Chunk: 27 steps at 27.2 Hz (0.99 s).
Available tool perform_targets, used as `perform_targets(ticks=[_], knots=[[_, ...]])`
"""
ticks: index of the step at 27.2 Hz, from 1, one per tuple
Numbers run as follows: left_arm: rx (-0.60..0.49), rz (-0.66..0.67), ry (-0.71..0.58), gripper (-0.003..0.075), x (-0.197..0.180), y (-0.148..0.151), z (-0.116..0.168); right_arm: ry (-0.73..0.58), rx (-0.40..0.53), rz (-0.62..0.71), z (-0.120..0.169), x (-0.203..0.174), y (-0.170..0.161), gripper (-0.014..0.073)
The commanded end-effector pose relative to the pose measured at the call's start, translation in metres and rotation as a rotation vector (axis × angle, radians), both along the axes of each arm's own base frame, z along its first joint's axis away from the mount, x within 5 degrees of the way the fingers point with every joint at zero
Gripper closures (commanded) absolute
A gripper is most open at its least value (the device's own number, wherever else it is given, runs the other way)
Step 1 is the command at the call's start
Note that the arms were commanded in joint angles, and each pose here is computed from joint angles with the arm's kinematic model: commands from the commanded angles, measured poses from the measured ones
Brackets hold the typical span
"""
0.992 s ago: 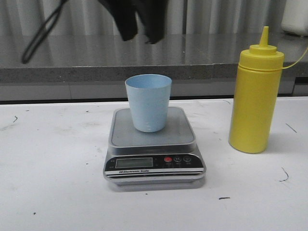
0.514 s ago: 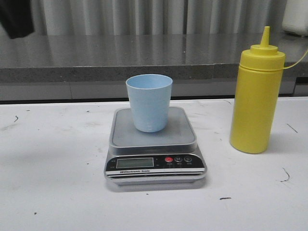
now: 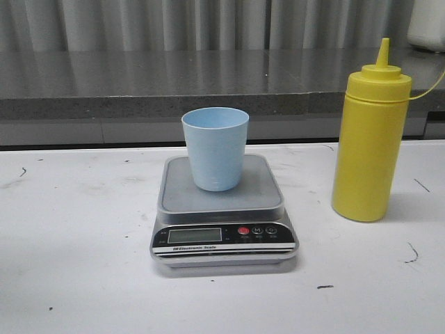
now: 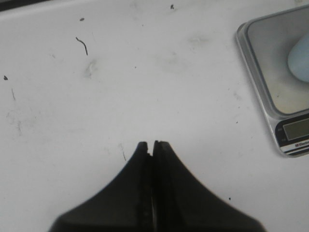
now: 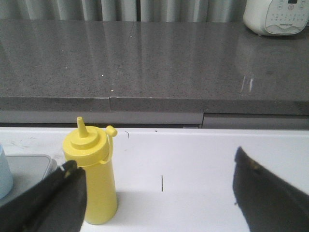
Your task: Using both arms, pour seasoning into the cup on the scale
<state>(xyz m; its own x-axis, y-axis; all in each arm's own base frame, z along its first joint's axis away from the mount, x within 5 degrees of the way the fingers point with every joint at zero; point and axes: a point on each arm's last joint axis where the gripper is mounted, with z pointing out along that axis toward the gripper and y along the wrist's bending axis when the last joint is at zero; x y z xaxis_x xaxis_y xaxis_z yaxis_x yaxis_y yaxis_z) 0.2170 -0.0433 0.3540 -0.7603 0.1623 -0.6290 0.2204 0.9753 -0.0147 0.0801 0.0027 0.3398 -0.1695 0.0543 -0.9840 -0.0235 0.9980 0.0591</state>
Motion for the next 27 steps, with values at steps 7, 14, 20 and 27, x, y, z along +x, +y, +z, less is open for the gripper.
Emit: perform_targets(ticks=[7, 14, 20, 27], knots=[[-0.134, 0.027, -0.403, 0.074, -0.071, 0.012, 0.011, -0.101, -0.005, -0.007, 0.018, 0.001, -0.001, -0.0036], [-0.168, 0.031, -0.579, 0.074, -0.12, 0.021, -0.002, -0.101, -0.005, -0.007, 0.018, 0.001, -0.001, -0.0036], [-0.191, 0.03, -0.686, 0.074, -0.155, 0.028, -0.02, -0.101, -0.005, -0.007, 0.018, 0.001, -0.001, -0.0036], [-0.239, 0.028, -0.824, 0.074, -0.185, 0.033, -0.033, -0.101, -0.005, -0.007, 0.018, 0.001, -0.001, -0.0036]])
